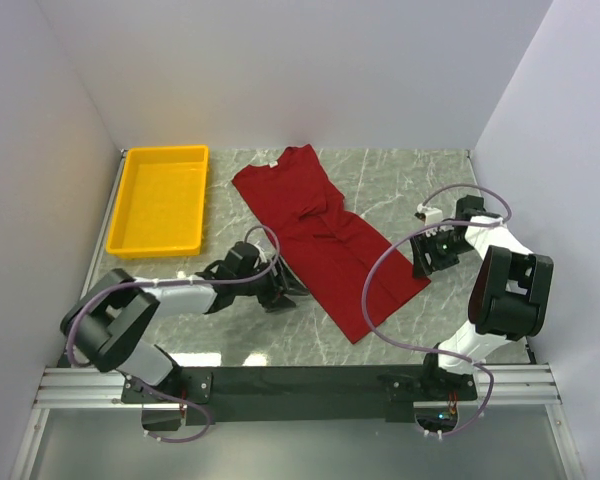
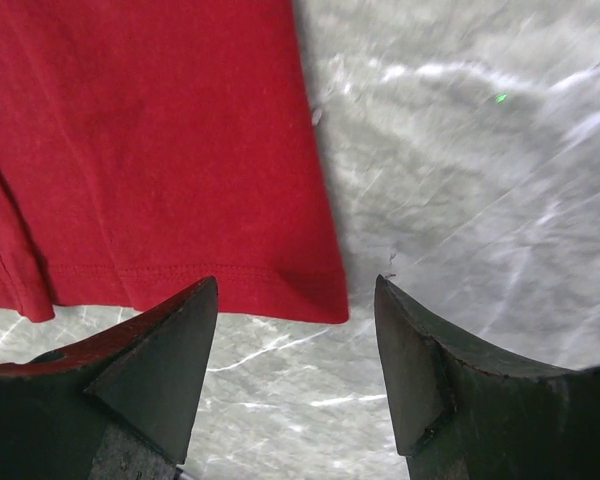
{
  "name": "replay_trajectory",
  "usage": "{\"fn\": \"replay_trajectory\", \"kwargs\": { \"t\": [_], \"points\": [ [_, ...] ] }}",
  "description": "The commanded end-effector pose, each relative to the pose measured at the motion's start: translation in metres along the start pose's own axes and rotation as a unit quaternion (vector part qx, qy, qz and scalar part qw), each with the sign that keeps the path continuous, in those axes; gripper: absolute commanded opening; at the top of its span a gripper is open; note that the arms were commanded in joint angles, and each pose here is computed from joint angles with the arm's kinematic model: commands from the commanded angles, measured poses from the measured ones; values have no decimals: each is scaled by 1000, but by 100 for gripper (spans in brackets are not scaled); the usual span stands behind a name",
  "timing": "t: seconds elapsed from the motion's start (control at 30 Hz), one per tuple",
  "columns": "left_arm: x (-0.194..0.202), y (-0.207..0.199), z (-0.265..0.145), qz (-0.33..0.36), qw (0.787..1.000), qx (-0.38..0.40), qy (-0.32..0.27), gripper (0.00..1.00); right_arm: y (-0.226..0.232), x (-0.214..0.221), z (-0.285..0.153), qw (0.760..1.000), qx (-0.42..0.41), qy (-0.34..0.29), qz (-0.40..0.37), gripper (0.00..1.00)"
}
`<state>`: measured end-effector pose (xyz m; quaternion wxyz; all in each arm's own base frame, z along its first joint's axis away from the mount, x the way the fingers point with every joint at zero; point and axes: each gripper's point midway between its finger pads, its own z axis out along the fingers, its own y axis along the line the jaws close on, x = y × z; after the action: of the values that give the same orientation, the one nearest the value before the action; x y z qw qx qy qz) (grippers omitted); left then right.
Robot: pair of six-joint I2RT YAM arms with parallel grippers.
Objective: Fold and stack the t-shirts
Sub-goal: Fold the tshirt
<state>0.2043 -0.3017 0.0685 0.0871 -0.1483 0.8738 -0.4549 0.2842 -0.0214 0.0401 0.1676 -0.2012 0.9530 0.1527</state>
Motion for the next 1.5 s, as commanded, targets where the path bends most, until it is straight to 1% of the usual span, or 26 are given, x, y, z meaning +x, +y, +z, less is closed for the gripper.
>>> {"fn": "replay_trajectory", "kwargs": {
  "t": [0.0,0.13,0.2,0.23,0.33,0.5,0.7,0.77,0.83,0.9,0.93,0.97,1.0,1.03,1.07,1.13,1.17,1.23,1.27,1.3,1.33,1.4,1.47],
  "points": [
    [-5,-34,10,-52,996,68,-18,66,0,10,6,1000,-1,12,28,70],
    [11,-34,33,-86,994,67,3,66,2,11,6,999,-9,10,42,70],
    [16,-41,39,-105,992,74,8,66,1,10,4,999,-10,7,48,69],
    [24,-38,45,-110,991,70,16,66,1,9,3,999,-11,5,50,69],
    [37,-37,51,-130,989,68,22,66,0,7,-1,998,-12,-1,57,69],
    [56,-20,56,-150,988,32,26,65,-2,3,-6,998,-9,-5,59,69],
    [81,-7,66,-178,983,-1,40,59,-3,1,-12,998,3,-16,59,69],
    [82,-6,69,-194,980,-5,33,58,-1,1,-14,998,4,-23,64,69],
    [85,-2,73,-206,978,-14,25,54,0,0,-14,997,2,-26,67,69],
    [88,-1,75,-226,974,-21,17,54,2,0,-16,997,-2,-29,68,69],
    [95,2,76,-225,974,-30,15,52,3,-1,-16,997,-1,-32,68,69],
    [93,-3,80,-230,973,-32,0,51,3,-2,-18,997,2,-36,66,69],
    [99,8,82,-227,972,-61,-7,51,2,-4,-19,997,3,-42,63,69],
    [100,10,84,-225,971,-73,-13,51,2,-4,-21,997,4,-45,61,69],
    [99,2,89,-226,971,-74,-18,51,2,-5,-22,997,4,-50,57,69],
    [109,14,91,-228,967,-112,-22,50,3,-6,-24,997,1,-54,57,69],
    [111,11,93,-232,966,-115,-29,50,3,-9,-27,997,1,-59,54,69],
    [122,24,94,-227,962,-148,-31,49,6,-10,-31,996,-5,-66,56,69],
    [125,20,96,-230,961,-150,-30,49,7,-12,-35,996,-3,-72,52,69],
    [128,26,98,-230,959,-162,-31,48,9,-12,-37,996,-4,-74,50,69],
    [129,22,101,-230,959,-164,-30,46,10,-13,-39,996,-3,-77,50,69],
    [136,31,103,-230,955,-185,-30,44,12,-12,-42,996,-2,-79,48,69],
    [133,33,107,-227,954,-189,-48,39,15,-10,-44,996,-4,-79,42,69]
  ]
}}
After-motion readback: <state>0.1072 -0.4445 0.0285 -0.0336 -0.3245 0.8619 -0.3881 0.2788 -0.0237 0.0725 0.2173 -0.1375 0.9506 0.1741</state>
